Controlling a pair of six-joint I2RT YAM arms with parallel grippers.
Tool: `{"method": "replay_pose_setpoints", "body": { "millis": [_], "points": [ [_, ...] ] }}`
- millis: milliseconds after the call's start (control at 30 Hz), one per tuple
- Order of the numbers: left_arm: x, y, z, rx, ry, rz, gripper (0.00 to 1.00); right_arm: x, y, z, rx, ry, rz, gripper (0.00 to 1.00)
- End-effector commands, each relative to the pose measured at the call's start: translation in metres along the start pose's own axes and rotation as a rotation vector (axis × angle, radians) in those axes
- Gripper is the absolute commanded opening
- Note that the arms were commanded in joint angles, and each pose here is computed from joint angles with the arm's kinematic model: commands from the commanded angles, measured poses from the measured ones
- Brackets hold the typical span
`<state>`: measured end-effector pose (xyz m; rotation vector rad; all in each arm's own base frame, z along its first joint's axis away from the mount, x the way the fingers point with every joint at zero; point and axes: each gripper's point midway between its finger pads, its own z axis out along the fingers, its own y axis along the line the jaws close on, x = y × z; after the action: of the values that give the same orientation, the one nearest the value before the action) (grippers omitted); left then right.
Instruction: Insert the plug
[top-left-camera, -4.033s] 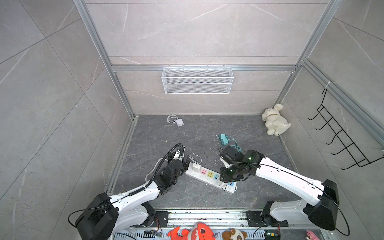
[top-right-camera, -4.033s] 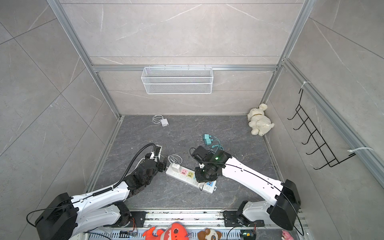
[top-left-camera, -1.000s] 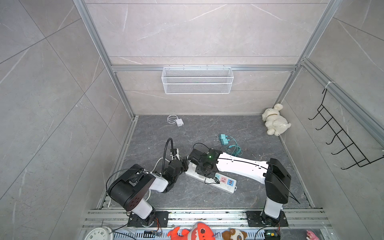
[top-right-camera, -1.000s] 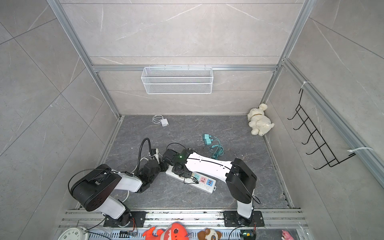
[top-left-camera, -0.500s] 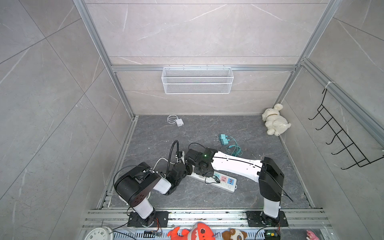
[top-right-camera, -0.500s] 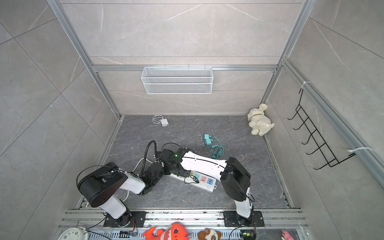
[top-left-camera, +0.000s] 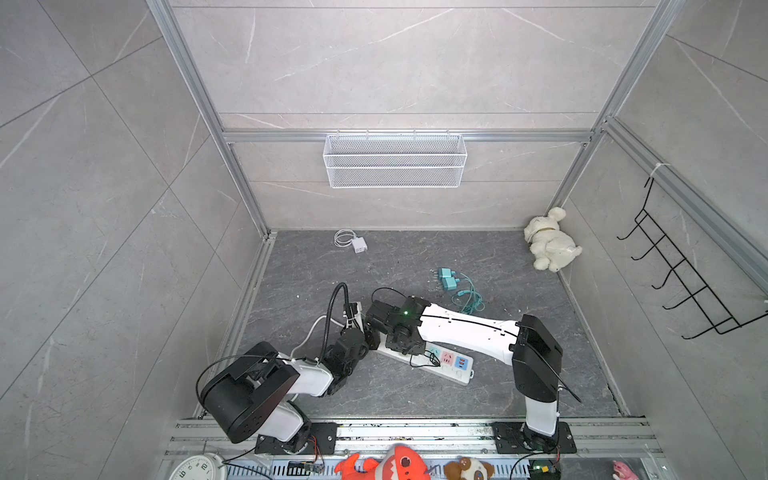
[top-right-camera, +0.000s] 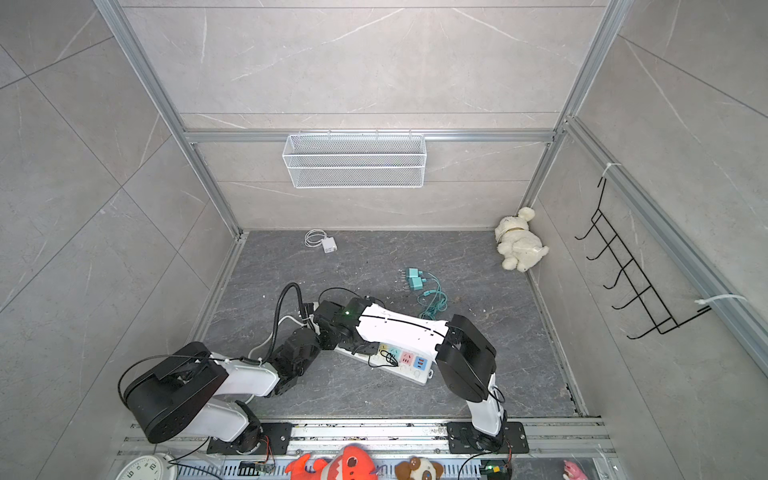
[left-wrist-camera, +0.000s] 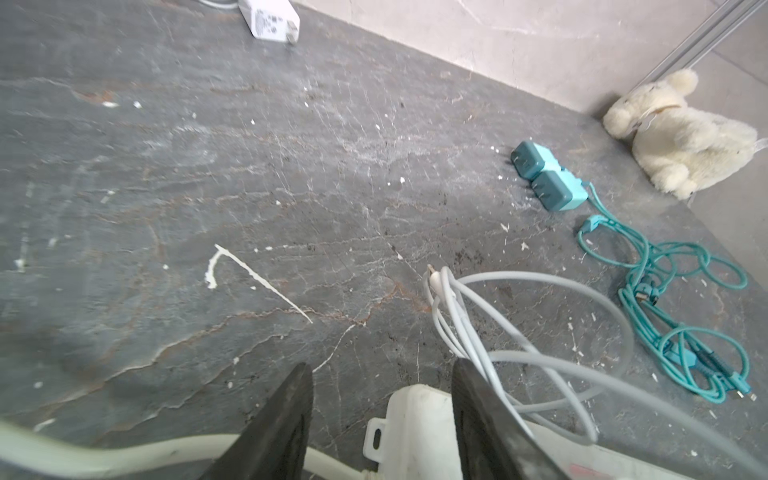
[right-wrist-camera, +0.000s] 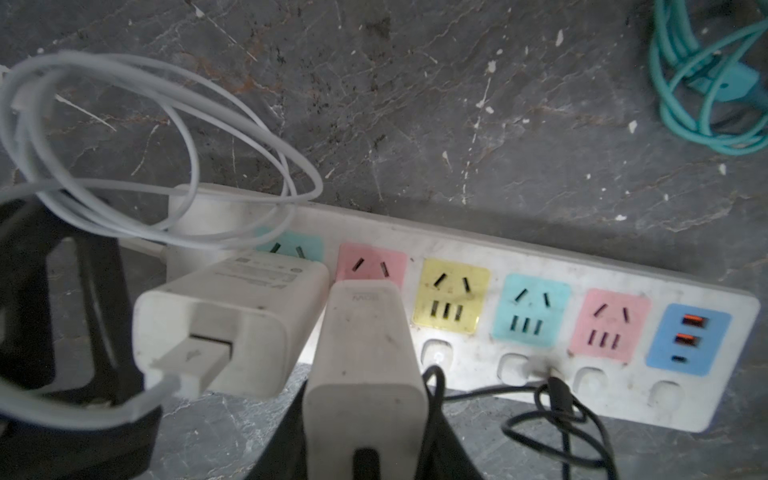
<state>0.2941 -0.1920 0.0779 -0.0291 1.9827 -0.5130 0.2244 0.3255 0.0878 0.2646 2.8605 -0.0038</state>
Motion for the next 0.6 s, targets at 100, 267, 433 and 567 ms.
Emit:
{"method": "replay_pose_setpoints", "body": {
  "millis": [100, 267, 433, 567],
  "points": [
    [-0.011, 0.013, -0.013, -0.062, -0.046, 0.015, 0.56, 0.037, -0.017, 0.045, 0.114, 0.109, -0.003, 0.04],
    [-0.006, 0.018, -0.015, -0.073, -0.044, 0.012, 0.56, 0.043, -0.009, 0.053, 0.115, 0.14, -0.007, 0.03],
    [-0.003, 0.02, -0.016, -0.07, -0.04, 0.011, 0.55, 0.019, -0.003, 0.039, 0.11, 0.107, -0.026, 0.02],
    [-0.004, 0.018, -0.014, -0.064, -0.046, 0.024, 0.55, 0.009, -0.002, 0.027, 0.102, 0.098, -0.043, 0.02]
  ]
}}
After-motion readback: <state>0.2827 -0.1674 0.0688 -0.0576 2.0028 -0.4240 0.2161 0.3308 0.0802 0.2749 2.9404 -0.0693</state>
